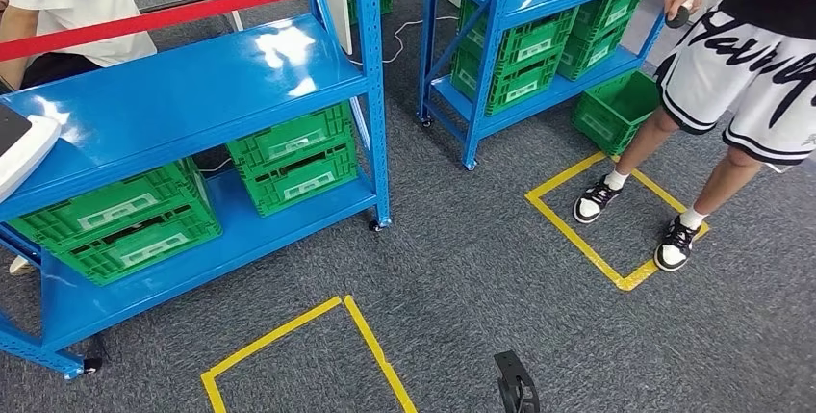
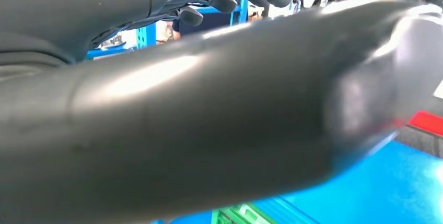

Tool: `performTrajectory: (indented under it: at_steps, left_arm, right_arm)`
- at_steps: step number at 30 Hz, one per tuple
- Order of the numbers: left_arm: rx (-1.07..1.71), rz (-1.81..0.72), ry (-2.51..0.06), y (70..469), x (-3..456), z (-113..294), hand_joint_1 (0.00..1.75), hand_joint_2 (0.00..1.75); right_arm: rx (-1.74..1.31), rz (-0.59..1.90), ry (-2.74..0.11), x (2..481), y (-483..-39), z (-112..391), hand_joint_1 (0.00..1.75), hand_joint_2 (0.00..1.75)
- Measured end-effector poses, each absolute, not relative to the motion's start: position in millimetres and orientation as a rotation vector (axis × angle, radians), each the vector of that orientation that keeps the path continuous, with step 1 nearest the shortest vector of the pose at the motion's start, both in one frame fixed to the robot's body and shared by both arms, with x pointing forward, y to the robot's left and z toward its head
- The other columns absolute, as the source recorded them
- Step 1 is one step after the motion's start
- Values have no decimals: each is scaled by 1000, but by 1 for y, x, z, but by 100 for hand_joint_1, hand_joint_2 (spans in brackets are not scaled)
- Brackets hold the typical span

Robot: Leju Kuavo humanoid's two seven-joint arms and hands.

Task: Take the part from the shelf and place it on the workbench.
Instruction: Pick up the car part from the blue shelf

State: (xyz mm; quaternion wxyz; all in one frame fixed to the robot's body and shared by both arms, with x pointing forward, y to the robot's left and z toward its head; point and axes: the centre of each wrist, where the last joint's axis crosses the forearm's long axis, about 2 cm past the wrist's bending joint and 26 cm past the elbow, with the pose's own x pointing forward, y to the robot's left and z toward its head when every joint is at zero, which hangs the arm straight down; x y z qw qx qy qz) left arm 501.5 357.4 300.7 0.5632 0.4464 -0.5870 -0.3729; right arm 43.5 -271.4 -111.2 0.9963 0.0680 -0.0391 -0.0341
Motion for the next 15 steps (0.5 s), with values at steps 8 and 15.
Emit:
performTrajectory:
  at_steps: [8, 15]
  left_arm:
    - [1047, -881, -1379, 357, 501, 299, 0, 0]
    - [1049, -880, -1380, 358, 501, 298, 0, 0]
  right_arm:
    - [135, -69, -74, 42, -272, -111, 0, 0]
    - [135, -69, -76, 42, -272, -111, 0, 0]
